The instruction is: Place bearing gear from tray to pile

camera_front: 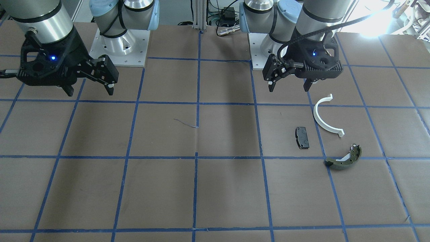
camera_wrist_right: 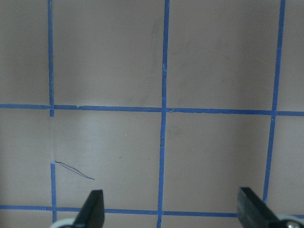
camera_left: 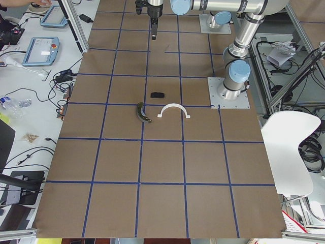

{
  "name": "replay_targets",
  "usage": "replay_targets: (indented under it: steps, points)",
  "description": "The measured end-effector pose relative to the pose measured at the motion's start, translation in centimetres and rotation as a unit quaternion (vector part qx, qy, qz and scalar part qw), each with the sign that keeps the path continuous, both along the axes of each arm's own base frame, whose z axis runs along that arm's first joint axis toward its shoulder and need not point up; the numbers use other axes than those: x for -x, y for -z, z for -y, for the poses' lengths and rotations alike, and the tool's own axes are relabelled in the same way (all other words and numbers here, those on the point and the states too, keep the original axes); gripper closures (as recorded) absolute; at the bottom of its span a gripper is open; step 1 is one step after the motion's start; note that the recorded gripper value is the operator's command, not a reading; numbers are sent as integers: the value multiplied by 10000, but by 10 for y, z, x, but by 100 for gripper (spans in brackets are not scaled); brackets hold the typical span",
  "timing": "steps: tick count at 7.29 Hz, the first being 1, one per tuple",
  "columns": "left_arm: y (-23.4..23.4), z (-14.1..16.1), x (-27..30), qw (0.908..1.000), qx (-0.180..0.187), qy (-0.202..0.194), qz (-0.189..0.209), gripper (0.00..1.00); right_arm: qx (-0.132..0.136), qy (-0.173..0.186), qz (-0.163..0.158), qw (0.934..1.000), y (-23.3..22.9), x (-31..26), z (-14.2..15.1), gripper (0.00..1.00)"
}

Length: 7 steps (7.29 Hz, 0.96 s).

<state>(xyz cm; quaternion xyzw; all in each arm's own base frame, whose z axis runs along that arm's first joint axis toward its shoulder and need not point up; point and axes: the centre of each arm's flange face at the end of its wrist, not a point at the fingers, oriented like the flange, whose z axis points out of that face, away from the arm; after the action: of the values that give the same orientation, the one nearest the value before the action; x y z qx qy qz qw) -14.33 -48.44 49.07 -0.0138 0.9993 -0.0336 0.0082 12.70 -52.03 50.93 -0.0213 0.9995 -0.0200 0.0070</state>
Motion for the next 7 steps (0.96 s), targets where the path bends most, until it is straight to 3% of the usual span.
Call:
replay_targets:
  steps: [4,7]
  points:
    - [1,-1,0,10000,-6,0,22,0,-12,118,-282,9995,-3,31,3,0]
    - [1,-1,-1,10000,-3,0,23,0,-104,7,-339,9994,-2,104,10,0]
